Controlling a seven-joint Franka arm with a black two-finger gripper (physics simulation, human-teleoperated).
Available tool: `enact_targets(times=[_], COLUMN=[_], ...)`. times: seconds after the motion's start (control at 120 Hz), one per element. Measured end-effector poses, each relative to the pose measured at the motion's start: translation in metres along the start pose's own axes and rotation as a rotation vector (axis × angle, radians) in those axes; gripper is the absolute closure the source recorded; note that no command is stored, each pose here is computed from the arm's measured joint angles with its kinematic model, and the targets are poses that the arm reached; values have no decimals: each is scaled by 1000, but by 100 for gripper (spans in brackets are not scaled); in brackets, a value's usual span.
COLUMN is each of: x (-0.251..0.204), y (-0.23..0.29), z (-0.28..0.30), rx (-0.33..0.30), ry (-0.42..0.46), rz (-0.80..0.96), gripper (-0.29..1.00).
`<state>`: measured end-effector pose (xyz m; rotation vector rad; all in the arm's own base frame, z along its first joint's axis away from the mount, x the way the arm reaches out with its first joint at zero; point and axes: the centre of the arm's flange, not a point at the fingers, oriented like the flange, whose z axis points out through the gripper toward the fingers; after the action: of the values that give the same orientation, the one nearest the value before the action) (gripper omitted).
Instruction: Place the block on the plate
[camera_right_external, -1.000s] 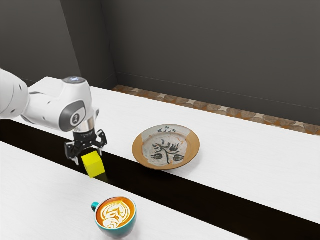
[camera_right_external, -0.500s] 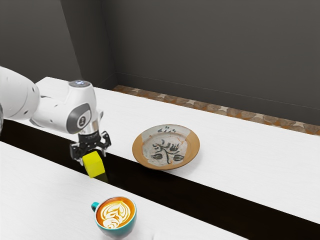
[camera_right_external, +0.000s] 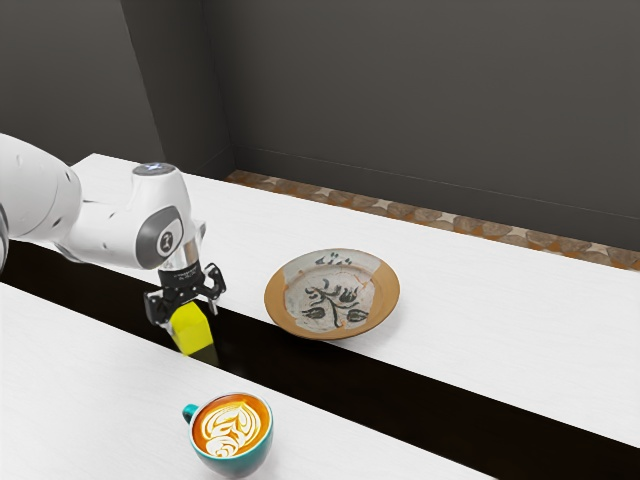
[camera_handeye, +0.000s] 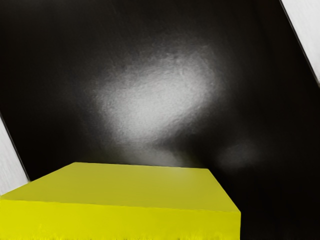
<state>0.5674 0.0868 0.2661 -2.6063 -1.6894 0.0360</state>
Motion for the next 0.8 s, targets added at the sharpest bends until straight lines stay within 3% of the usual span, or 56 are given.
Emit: enact_targets(times=[0.367,0.6,0.8], x=[-1,-1,-16], y=[-1,0,15], z=[0,-4,-56], rx=[-2,-5,-90], ry=[-9,-11,13], rz=[0,3,35], gripper=[24,29,30])
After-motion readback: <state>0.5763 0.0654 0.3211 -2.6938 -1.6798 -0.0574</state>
